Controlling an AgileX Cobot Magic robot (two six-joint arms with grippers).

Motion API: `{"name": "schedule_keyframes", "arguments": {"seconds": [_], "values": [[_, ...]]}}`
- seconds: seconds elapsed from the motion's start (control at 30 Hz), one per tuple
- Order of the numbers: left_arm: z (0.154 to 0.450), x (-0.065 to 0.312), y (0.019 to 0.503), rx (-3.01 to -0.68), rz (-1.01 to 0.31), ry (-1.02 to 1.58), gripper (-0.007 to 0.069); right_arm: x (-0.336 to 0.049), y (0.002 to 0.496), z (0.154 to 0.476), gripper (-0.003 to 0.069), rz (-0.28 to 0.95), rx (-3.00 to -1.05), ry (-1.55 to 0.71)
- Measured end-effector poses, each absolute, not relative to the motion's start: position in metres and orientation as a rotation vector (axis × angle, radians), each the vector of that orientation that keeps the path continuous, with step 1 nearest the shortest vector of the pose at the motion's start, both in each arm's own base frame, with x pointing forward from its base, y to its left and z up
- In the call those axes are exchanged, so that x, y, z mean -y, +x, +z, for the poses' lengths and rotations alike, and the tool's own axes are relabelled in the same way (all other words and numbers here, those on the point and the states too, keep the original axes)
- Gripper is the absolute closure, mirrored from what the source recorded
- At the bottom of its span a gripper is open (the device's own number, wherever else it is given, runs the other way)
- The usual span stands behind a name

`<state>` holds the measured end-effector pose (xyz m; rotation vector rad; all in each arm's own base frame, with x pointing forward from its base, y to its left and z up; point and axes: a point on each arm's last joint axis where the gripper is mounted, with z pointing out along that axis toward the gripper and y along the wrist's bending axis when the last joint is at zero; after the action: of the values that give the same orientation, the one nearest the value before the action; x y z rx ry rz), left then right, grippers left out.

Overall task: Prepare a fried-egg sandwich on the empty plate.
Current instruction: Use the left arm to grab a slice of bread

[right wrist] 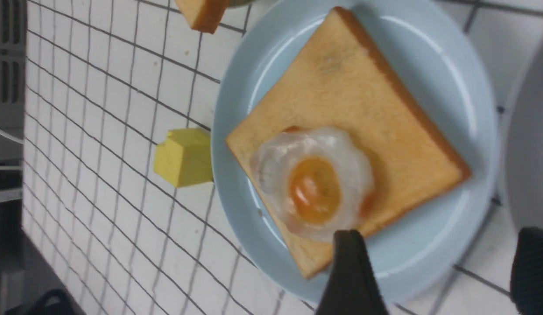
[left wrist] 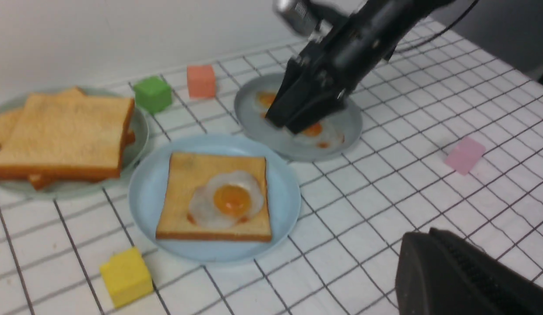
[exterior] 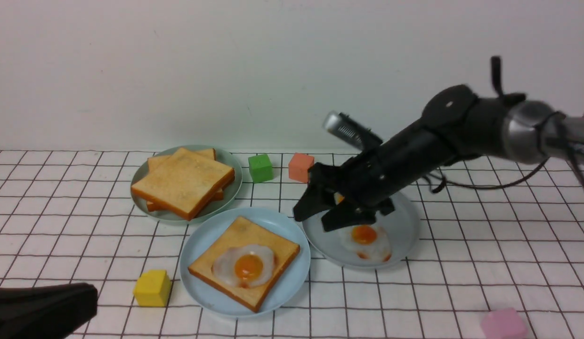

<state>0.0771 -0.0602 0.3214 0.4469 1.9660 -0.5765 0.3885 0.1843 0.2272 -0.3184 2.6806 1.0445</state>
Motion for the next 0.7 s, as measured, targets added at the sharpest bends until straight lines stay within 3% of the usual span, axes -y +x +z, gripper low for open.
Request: {"name": "schedule_keyframes", "arguments": {"seconds": [0.1,0.13,0.17,0.2,0.27,0.33,0.47,0.7], "values": [[0.308,0.073,0.099,-2.110,-0.545,0.397,0.0636,-0.160,0.365,0.271,0.0334,0.824,-2.674,-0.445],[0.308,0.073,0.099,-2.110,-0.544,0.393,0.0636,-0.159,0.364,0.276,0.0334,0.825,-2.665,-0.442],[0.302,0.082,0.115,-2.190,-0.500,0.380,0.0636,-0.148,0.343,0.299,0.0448,0.700,-2.655,-0.487],[0.299,0.087,0.125,-2.229,-0.472,0.371,0.0638,-0.141,0.326,0.315,0.0503,0.632,-2.629,-0.512],[0.296,0.097,0.149,-2.295,-0.418,0.348,0.0638,-0.131,0.298,0.336,0.0596,0.559,-2.583,-0.525],[0.295,0.103,0.168,-2.332,-0.380,0.324,0.0638,-0.124,0.273,0.354,0.0643,0.530,-2.525,-0.530],[0.290,0.110,0.237,-2.413,-0.278,0.246,0.0638,-0.103,0.210,0.376,0.0666,0.517,-2.380,-0.504],[0.270,0.109,0.332,-2.476,-0.143,0.319,0.0638,-0.078,0.151,0.391,0.0655,0.488,-2.182,-0.476]]}}
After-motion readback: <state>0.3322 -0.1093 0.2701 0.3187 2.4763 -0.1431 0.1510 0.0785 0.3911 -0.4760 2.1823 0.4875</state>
